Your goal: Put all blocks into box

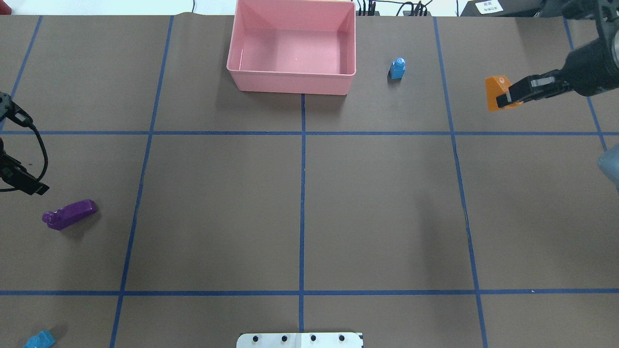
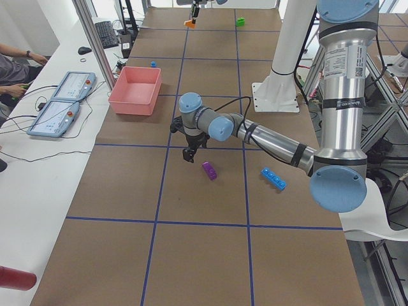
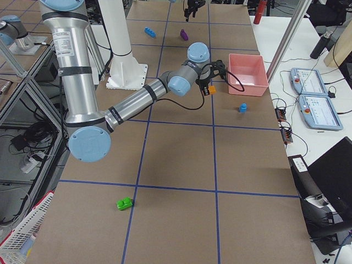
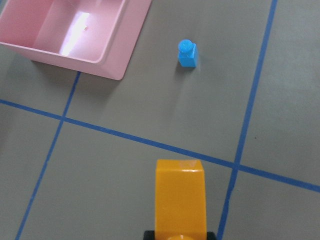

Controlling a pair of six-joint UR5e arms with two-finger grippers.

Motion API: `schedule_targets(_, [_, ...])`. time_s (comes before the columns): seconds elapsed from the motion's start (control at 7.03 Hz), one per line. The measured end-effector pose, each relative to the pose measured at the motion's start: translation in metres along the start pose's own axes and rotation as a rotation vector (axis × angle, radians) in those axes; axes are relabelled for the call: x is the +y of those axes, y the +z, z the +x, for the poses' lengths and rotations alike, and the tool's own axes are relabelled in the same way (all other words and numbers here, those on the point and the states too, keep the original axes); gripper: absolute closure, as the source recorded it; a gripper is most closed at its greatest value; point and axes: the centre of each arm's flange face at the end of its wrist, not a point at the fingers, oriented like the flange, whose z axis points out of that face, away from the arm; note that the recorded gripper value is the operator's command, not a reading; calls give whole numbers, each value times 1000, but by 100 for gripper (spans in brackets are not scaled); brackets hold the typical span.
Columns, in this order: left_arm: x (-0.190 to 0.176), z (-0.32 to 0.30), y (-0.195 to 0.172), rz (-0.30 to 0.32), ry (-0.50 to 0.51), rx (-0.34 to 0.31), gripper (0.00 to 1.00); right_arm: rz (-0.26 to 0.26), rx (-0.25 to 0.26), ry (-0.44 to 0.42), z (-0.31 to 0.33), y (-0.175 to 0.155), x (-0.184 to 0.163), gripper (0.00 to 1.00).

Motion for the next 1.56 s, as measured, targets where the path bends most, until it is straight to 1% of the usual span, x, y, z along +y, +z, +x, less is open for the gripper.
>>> schedule_targets(0.14, [5,14,19,-22,50,-17,1,37,-23,-42,-26,-6,-23,100])
schedule_targets(0.28, [7,24,32,-42,84,-18,1,71,-38,-81,-52,-7,-48,100])
schedule_targets(0.43, [8,30,44,-60,105,-16,1,100,-38,-118,-79,1,-63,100])
schedule_targets(0.71, [9,29,65,-96,122,-35,1,148,-1,-184,-135,48,-78,100])
schedule_targets(0.85, [10,25,74,-111,137,-41,1,161,15,-199,-158,69,-92,100])
schedule_targets(1.28, [5,14,95,-135,155,-44,1,159,51,-201,-191,112,-144,100])
schedule_targets(1.56, [5,14,113,-135,173,-36,1,168,100,-188,-204,136,-182,100])
